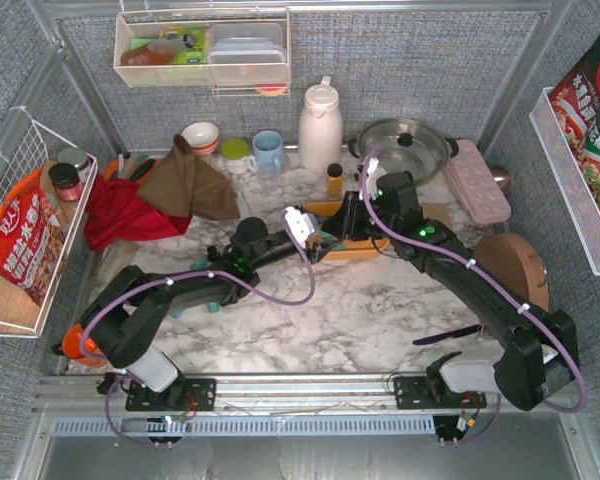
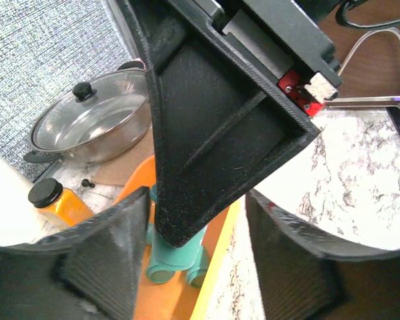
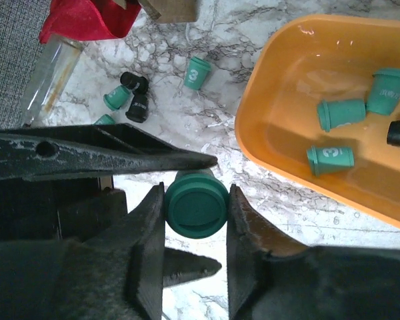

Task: Mix the coffee capsules in the storage basket

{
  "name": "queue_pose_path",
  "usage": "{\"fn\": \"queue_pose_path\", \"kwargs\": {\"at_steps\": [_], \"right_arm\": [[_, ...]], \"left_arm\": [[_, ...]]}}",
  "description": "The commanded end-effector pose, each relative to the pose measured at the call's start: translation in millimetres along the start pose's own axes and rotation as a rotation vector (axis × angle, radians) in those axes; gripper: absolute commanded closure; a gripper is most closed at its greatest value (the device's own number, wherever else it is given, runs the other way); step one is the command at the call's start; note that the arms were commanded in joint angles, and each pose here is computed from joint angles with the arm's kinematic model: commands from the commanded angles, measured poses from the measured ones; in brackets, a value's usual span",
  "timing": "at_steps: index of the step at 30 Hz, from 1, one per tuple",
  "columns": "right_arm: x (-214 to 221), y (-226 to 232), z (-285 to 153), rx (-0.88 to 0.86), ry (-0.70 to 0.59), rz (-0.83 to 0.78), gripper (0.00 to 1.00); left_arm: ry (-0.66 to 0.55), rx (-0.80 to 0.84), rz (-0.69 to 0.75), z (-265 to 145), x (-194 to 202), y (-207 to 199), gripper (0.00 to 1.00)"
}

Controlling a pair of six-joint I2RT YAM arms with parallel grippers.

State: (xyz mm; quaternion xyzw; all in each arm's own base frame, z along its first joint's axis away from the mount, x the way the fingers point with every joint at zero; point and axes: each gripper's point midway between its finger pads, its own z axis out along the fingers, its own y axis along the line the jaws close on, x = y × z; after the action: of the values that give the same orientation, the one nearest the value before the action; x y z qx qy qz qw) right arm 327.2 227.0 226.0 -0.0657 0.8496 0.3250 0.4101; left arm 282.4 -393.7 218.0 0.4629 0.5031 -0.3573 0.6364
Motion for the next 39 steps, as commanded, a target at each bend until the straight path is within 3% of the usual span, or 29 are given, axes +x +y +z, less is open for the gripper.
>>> {"fn": "queue_pose_path", "kwargs": {"at_steps": [1,3,8,12,15,19,26,32,39], "right_arm": [[-7.8,3.5,2.7,-0.015,-0.027,0.004,0.79],[-9.5,-0.6,4.7,0.003,-0.036,0.007,0.81],[-12.9,-28.4,17.4,0.122,-0.060,-0.012,0.85],[-14.8,-67.9,35.4,0.292,-0.070,-0.061,0.85],[-11.8,-92.2,53.5,0.380,-0.048,-0.099,0.72],[1.2,-113.6,78.4,0.436,0.015,-0.122,0.63],[16.4,-123.5,90.8,0.448,0.073,-0.123,0.44],[18.5,-120.7,83.8,0.438,0.097,-0.149,0.32],[13.1,-105.6,67.8,0.394,0.082,-0.147,0.32]], "left_arm": [[-0.031,-0.038,0.006,-1.4,-6.8,5.2,0.21],[-0.014,-0.076,0.005,-5.9,-3.0,10.6,0.02],[0.024,-0.214,-0.048,-29.0,10.1,22.1,0.01],[0.089,-0.417,-0.167,-61.5,32.8,37.6,0.01],[0.169,-0.592,-0.276,-89.9,54.5,49.6,0.01],[0.288,-0.853,-0.411,-135.5,75.0,63.2,0.01],[0.446,-1.279,-0.607,-229.4,103.0,56.6,0.01],[0.624,-1.439,-0.752,-280.2,127.3,22.9,0.00],[0.773,-1.596,-0.850,-328.0,139.1,-11.3,0.12]]}}
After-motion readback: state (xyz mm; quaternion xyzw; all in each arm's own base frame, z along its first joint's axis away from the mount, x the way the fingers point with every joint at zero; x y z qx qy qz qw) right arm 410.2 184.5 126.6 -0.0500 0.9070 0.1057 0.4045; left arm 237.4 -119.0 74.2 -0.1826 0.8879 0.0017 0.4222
